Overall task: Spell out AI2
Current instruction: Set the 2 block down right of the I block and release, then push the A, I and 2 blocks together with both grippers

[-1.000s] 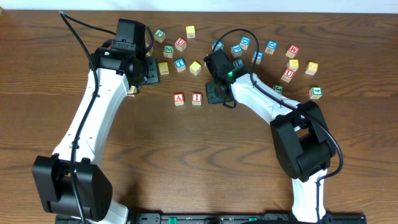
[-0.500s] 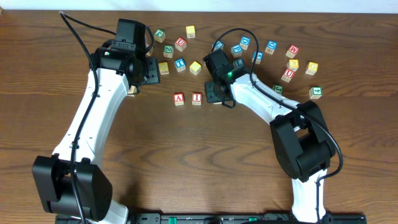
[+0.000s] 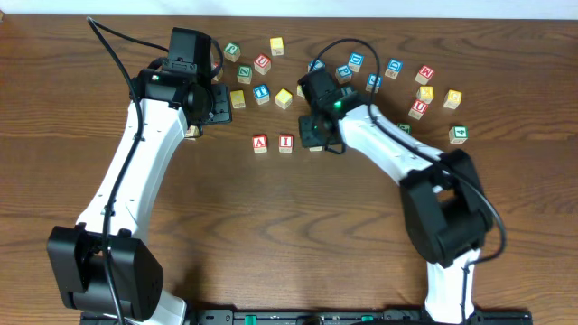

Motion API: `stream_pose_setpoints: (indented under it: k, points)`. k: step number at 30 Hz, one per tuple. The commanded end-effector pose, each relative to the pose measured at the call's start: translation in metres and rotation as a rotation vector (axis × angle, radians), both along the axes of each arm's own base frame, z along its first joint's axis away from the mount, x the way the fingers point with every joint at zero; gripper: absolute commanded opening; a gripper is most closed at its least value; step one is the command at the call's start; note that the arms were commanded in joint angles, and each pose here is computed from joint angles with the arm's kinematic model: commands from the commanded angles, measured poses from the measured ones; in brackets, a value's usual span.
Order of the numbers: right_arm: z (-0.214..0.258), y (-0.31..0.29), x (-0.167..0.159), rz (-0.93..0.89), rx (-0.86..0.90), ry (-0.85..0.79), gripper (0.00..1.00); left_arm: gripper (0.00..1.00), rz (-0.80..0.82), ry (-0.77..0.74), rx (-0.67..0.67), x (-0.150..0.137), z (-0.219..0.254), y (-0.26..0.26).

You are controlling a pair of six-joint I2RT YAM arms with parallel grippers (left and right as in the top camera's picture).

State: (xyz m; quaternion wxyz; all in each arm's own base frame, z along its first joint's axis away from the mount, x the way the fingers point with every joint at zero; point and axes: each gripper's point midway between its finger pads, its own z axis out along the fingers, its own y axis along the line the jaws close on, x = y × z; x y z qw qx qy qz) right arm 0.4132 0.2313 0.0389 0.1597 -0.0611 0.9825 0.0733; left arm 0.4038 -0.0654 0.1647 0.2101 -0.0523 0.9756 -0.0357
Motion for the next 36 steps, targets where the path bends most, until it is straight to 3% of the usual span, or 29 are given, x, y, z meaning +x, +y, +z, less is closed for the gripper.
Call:
stream_pose_setpoints:
  k: [1, 8, 14, 19, 36]
  points:
    - [0.061, -0.017, 0.011, -0.050, 0.053, -0.087, 0.41, 0.56, -0.005, 0.001, -0.008, -0.003, 0.003, -0.001]
    - [0.047, -0.053, -0.002, -0.124, 0.001, 0.021, 0.37, 0.55, 0.054, 0.068, -0.024, -0.015, -0.019, 0.001]
    - [0.018, -0.057, -0.008, -0.127, -0.029, 0.085, 0.34, 0.40, 0.031, 0.137, -0.058, -0.021, -0.040, -0.009]
    - [-0.002, -0.055, -0.011, -0.123, -0.039, 0.131, 0.31, 0.34, 0.002, 0.186, -0.046, -0.026, -0.058, -0.021]
    - [-0.034, -0.041, -0.009, -0.101, -0.005, 0.170, 0.31, 0.29, -0.008, 0.299, -0.023, -0.030, -0.105, -0.036]
